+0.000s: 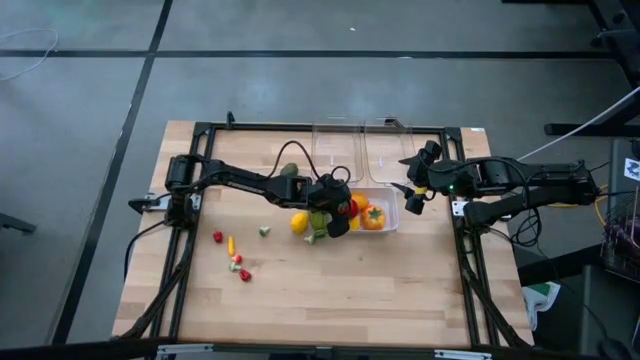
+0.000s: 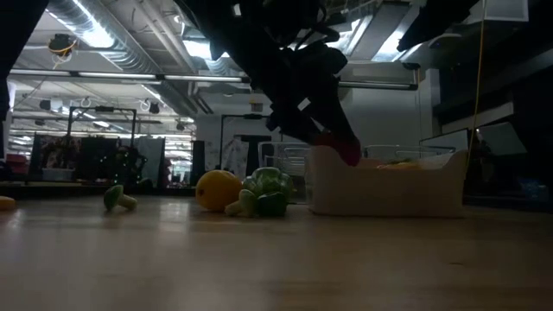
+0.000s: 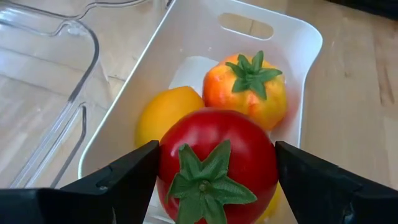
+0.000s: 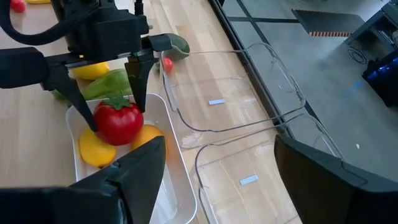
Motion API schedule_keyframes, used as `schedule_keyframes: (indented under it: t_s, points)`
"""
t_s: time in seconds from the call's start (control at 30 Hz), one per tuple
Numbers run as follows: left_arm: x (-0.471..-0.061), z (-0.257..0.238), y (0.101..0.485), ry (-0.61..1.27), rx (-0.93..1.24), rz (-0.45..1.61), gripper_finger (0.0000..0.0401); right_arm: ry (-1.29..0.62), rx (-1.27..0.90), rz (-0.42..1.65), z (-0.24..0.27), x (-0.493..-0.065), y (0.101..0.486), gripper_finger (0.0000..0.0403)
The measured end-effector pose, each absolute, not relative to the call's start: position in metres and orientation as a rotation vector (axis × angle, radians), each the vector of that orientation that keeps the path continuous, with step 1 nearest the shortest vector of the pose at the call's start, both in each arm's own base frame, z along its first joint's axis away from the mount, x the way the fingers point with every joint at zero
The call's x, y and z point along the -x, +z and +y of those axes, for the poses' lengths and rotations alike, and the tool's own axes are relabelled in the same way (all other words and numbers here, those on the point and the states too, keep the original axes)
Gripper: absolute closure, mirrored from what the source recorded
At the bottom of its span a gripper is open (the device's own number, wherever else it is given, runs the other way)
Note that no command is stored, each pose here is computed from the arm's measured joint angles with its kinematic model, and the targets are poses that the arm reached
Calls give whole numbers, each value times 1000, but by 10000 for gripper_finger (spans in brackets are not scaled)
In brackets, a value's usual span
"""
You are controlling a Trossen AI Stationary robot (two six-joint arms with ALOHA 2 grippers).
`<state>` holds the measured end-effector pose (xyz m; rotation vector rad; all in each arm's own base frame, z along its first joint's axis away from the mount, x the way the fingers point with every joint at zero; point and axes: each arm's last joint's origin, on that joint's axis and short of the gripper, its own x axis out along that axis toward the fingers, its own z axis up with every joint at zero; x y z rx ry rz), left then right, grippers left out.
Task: Sort produce into baskets
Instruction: Put the tomato into the white bin, then put the lemon into the white bin
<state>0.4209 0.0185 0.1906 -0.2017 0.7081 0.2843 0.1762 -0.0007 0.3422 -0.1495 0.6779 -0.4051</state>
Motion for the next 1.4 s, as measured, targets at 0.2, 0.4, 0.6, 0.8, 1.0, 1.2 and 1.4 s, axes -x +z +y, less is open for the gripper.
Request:
schedule_keyframes:
  t_s: [0.2,0.4,0.6,0.8,1.0,1.2,1.4]
  points:
    - [-421,18,190,274,174,712,62,-405,149,678,-1,-176,342,105]
    - [-421,19,190,272,170,713,25,-405,149,678,-1,-176,342,105]
    - [-421,19,192,272,171,709,11,-405,150,678,-1,-176,342,105]
    - [-421,19,196,271,177,685,11,-405,150,678,-1,-176,342,105]
    - [-415,18,220,224,101,628,11,-405,150,678,-1,-176,342,105]
    - [-394,15,255,179,48,630,11,-405,150,678,-1,-176,342,105]
    - [-363,8,273,196,105,768,11,-405,150,678,-1,-176,342,105]
